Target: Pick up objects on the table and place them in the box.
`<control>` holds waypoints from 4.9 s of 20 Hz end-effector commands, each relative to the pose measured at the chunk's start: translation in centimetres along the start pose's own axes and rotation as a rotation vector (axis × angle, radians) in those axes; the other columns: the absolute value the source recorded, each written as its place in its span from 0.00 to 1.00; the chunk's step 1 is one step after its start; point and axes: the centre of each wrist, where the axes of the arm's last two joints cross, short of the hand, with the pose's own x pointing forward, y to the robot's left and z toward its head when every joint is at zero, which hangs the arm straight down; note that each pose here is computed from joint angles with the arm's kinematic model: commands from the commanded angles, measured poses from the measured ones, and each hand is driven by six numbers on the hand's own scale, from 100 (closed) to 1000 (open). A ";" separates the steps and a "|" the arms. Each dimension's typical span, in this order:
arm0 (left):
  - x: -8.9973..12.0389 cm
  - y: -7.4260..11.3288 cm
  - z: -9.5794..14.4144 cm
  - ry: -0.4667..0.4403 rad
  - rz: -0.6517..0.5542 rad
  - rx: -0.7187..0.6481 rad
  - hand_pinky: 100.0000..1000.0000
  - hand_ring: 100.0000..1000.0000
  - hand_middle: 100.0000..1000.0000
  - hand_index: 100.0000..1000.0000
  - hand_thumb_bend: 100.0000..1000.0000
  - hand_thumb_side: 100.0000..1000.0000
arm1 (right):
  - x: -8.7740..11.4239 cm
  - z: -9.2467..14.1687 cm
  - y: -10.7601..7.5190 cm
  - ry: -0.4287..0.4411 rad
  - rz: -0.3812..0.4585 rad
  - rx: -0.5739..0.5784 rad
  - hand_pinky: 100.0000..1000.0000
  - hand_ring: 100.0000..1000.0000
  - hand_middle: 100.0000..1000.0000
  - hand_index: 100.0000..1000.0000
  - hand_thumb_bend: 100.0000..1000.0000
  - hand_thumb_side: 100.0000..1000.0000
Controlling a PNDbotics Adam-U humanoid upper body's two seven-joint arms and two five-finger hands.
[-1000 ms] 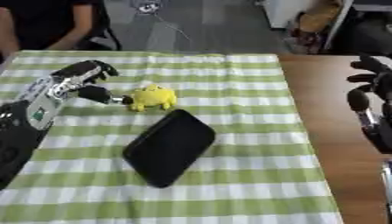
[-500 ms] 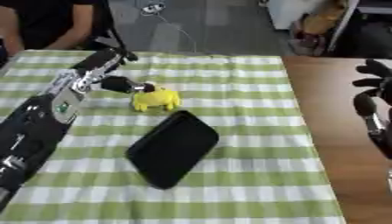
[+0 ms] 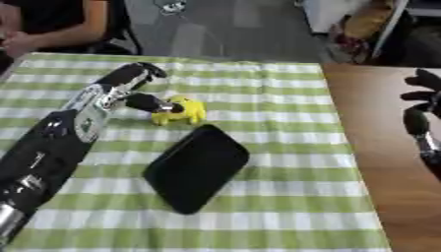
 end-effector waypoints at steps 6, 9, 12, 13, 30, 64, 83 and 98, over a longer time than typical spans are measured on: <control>-0.2 0.9 -0.7 0.005 -0.020 0.001 0.67 0.71 0.77 0.84 1.00 0.65 | 0.7 -0.9 -0.4 -0.037 -0.002 -0.007 0.53 0.67 0.76 0.92 0.60 1.00; -0.5 0.9 -0.7 0.017 -0.022 0.000 0.67 0.71 0.77 0.84 1.00 0.65 | 0.8 -1.0 -0.3 -0.042 -0.007 -0.005 0.53 0.67 0.76 0.92 0.60 1.00; -0.5 0.9 -0.8 0.018 -0.025 0.003 0.67 0.71 0.77 0.84 1.00 0.65 | 0.8 -1.1 -0.3 -0.047 -0.011 -0.006 0.53 0.67 0.76 0.92 0.60 1.00; -0.4 0.9 -0.9 0.015 -0.025 0.004 0.67 0.71 0.77 0.84 1.00 0.64 | 0.8 -1.1 -0.3 -0.047 -0.012 -0.006 0.53 0.67 0.76 0.92 0.60 1.00; -0.3 -0.3 -1.1 0.016 -0.024 -0.037 0.64 0.67 0.73 0.82 0.98 0.62 | 1.1 -1.6 -0.3 -0.065 -0.022 -0.006 0.53 0.67 0.76 0.92 0.60 1.00; -0.3 -0.1 -1.0 0.091 -0.038 0.113 0.03 0.00 0.13 0.36 0.00 0.47 | 1.0 -1.5 -0.3 -0.062 -0.021 -0.004 0.53 0.67 0.76 0.92 0.60 1.00; 0.1 1.4 -1.1 0.067 -0.162 0.084 0.09 0.00 0.00 0.09 0.00 0.38 | 0.9 -1.4 -0.4 -0.058 -0.019 -0.009 0.54 0.67 0.76 0.92 0.60 1.00; 4.1 9.7 0.7 -0.124 -0.255 0.188 0.09 0.00 0.00 0.09 0.00 0.37 | 0.6 -1.0 -0.7 -0.040 -0.004 -0.012 0.54 0.67 0.76 0.92 0.60 1.00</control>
